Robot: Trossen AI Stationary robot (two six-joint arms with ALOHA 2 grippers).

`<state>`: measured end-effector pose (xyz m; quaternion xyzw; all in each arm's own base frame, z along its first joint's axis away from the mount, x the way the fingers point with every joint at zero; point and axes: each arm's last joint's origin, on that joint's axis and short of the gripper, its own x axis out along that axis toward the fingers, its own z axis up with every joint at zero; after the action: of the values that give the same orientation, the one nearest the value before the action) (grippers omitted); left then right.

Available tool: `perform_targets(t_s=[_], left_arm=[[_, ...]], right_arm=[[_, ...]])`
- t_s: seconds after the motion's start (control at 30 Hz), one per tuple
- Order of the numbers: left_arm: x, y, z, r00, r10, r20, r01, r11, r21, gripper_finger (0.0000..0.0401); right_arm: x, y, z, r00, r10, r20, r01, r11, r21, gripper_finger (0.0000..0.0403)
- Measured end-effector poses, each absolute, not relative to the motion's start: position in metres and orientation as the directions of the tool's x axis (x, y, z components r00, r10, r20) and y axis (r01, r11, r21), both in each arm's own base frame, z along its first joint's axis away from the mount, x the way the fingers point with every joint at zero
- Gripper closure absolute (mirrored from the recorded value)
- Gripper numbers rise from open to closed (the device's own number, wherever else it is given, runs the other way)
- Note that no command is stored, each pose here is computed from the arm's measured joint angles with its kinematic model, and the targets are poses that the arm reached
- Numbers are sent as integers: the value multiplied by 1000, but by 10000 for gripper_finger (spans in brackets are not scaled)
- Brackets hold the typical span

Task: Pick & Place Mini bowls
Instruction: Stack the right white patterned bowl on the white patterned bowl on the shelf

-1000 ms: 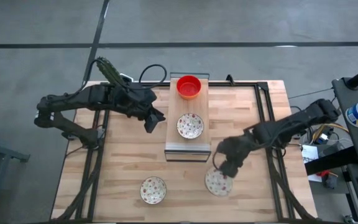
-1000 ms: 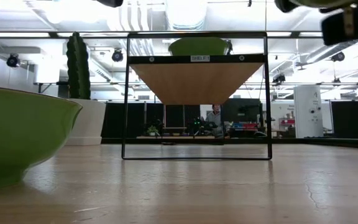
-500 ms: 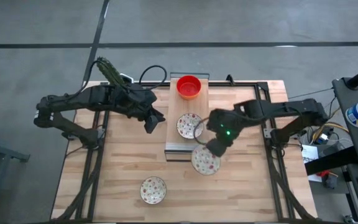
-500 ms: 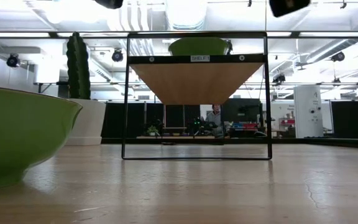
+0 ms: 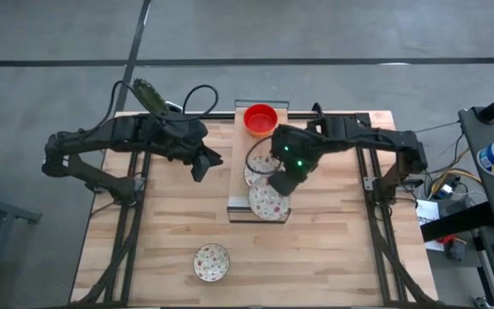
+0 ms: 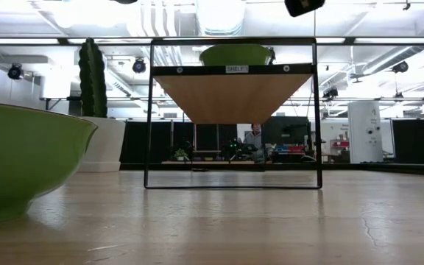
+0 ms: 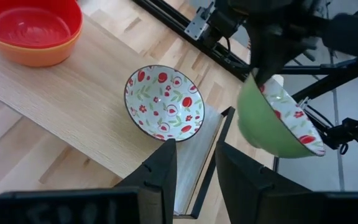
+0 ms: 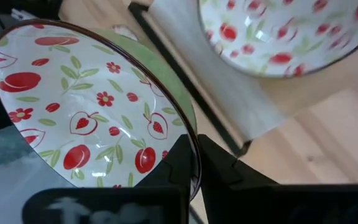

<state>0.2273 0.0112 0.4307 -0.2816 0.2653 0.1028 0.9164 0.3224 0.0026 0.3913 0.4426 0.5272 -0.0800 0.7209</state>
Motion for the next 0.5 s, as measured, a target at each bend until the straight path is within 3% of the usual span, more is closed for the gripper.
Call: perform_targets(t_s=[0.5], left_arm=[[227,11,430,837,40,-545,-339,820,-462,298]], right_arm=[[348,-75,389,381,247,-891,639,626,447,390]])
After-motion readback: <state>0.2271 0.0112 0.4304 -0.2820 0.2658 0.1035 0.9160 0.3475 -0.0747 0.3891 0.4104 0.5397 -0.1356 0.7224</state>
